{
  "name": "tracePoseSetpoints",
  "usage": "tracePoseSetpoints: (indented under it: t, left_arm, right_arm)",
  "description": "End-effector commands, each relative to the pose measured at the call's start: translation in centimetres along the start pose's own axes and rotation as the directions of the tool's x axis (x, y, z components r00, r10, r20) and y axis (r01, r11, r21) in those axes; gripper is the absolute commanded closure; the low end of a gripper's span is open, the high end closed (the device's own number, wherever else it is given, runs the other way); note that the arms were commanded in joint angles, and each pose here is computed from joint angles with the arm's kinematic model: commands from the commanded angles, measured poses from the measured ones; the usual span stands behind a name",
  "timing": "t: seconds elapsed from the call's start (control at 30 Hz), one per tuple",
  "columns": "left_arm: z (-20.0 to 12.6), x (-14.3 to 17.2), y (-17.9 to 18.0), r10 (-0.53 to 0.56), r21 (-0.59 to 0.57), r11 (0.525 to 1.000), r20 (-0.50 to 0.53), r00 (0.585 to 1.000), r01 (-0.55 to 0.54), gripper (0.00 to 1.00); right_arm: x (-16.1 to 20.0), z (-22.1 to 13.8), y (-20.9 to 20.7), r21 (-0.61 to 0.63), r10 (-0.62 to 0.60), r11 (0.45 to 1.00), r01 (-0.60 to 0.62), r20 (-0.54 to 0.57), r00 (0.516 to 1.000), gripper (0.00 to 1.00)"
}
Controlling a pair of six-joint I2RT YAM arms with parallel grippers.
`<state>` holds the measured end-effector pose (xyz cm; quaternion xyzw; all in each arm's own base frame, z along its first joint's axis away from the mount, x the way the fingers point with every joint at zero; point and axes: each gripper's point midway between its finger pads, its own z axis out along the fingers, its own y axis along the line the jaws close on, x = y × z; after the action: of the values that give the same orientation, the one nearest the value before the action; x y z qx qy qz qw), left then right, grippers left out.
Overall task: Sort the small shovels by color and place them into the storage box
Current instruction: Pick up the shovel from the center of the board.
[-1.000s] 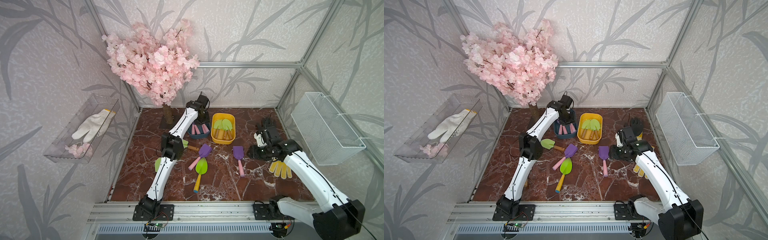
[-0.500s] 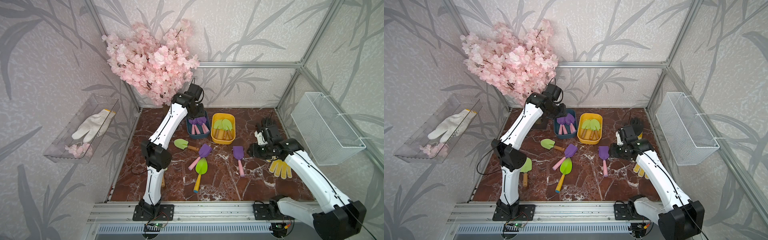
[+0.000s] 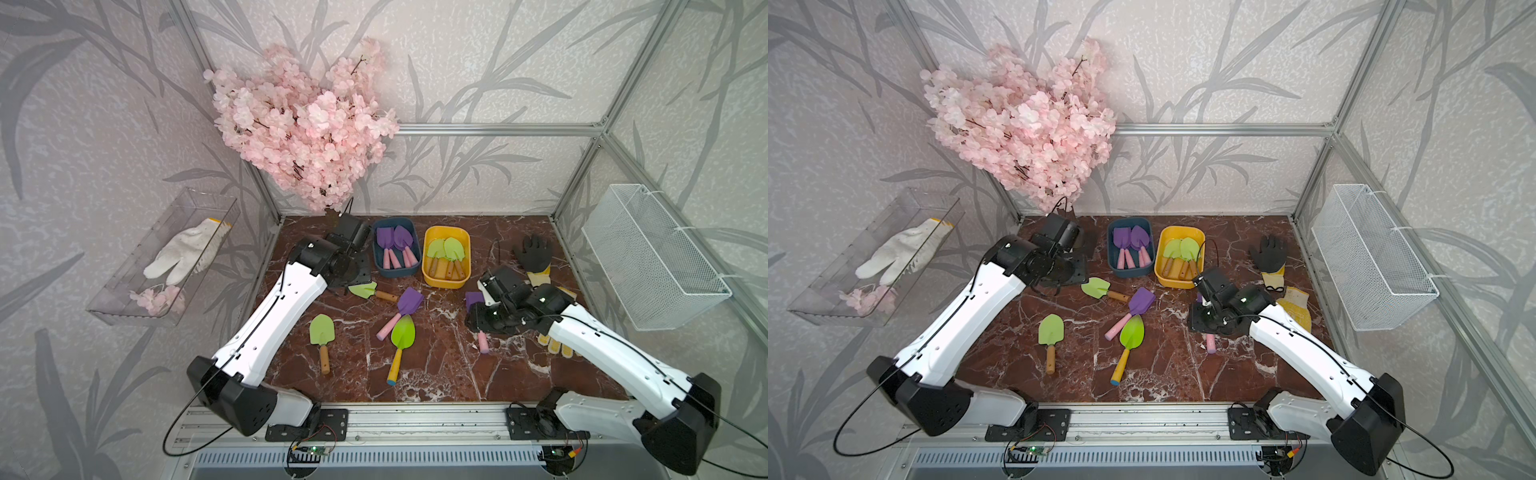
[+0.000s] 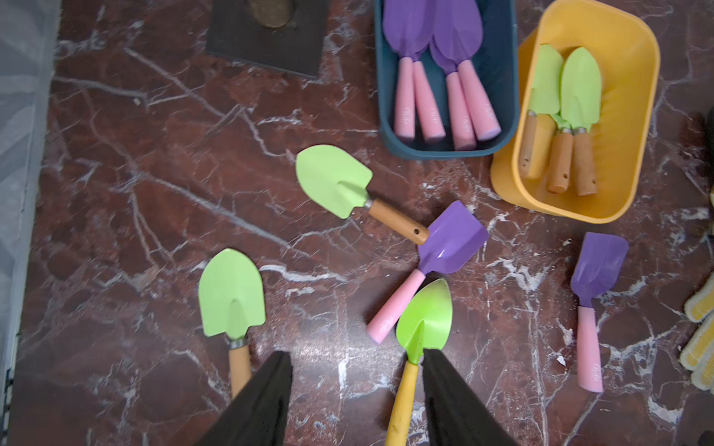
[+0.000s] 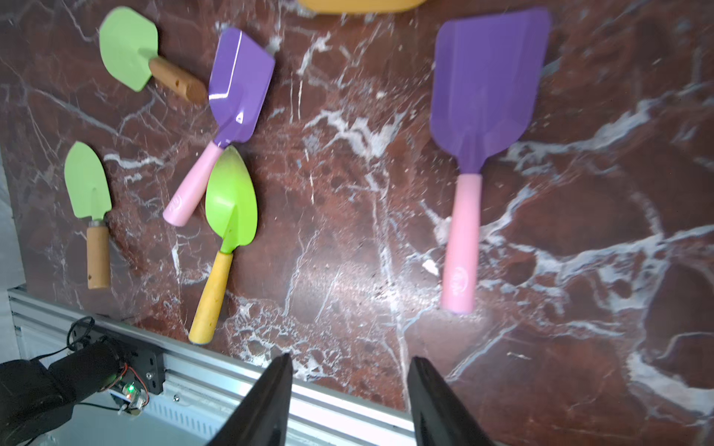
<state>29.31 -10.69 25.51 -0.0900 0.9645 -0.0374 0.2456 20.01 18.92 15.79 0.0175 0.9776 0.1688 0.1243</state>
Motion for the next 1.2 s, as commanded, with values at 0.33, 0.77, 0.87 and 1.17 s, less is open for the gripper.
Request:
tracePoseSetpoints:
  t: [0.33,0.77,0.87,1.17]
  left_arm:
    - [-0.6,3.5,8.5,-0.195,-0.132,0.973,-0.018,0.981,0.191,0.41]
    - [-0.9,5.2,10.4,-0.243,-0.133,0.962,-0.03,0.97,0.237,0.4]
    - [-0.8,5.6,10.5,-0.248,-0.126,0.962,-0.037,0.968,0.242,0.4]
    - [-0.4,6.3,10.5,-0.256,-0.097,0.963,-0.04,0.966,0.252,0.39]
  right_arm:
    - [8.5,3.7,9.6,0.021,0.263,0.965,-0.263,-0.15,0.953,0.42]
    - [11.3,9.8,13.3,0.086,0.355,0.935,-0.345,-0.214,0.91,0.41]
    - [11.4,11.2,14.1,0.101,0.354,0.935,-0.339,-0.228,0.907,0.41]
    - [11.6,13.2,14.9,0.153,0.363,0.93,-0.334,-0.229,0.903,0.41]
